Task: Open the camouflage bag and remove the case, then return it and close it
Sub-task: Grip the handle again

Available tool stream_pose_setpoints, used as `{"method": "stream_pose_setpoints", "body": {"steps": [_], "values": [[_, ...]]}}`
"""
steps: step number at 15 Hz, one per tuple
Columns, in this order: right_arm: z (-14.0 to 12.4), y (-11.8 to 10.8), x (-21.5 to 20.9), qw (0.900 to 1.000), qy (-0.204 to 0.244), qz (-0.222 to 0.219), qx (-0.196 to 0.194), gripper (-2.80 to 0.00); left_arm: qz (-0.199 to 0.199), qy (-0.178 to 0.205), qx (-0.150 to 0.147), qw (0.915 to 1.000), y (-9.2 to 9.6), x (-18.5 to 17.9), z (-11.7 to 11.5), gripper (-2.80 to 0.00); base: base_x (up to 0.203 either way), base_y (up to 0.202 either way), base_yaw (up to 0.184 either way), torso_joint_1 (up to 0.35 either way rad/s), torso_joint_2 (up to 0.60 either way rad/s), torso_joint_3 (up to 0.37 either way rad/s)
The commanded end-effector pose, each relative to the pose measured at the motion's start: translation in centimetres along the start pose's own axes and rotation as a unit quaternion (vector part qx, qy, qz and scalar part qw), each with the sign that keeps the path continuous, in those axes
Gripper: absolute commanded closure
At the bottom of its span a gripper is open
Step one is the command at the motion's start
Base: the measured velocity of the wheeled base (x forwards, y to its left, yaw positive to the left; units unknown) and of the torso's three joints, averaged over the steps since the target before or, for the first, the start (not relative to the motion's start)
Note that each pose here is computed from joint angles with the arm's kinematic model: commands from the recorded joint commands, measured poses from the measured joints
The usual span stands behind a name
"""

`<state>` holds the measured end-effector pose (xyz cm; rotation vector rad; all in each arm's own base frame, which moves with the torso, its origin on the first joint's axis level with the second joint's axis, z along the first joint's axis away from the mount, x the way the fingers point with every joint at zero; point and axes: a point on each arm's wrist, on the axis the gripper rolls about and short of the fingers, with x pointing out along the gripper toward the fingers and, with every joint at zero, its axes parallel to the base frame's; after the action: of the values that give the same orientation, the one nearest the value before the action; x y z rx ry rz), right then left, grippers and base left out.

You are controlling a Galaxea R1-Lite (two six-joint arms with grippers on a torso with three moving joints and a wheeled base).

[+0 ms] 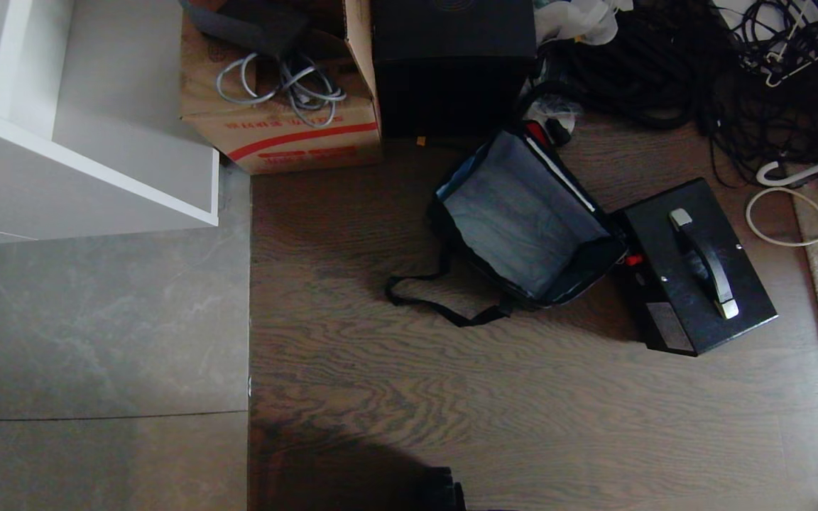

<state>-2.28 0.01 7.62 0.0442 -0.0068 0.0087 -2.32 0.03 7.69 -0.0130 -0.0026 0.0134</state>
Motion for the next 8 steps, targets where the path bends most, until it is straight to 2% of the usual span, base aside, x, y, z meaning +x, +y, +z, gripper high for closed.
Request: {"method": "stream_pose_setpoints", "body": {"steps": [1, 8], "values": [[-0.03, 0.00, 0.02, 1.000, 0.001, 0.000, 0.000, 0.00, 0.000, 0.000, 0.000, 1.0000, 0.00, 0.00, 0.00, 0.00, 0.000, 0.000, 0.000, 0.000, 0.00, 0.000], [-0.03, 0.00, 0.02, 1.000, 0.001, 0.000, 0.000, 0.00, 0.000, 0.000, 0.000, 1.0000, 0.00, 0.00, 0.00, 0.00, 0.000, 0.000, 0.000, 0.000, 0.00, 0.000]]}}
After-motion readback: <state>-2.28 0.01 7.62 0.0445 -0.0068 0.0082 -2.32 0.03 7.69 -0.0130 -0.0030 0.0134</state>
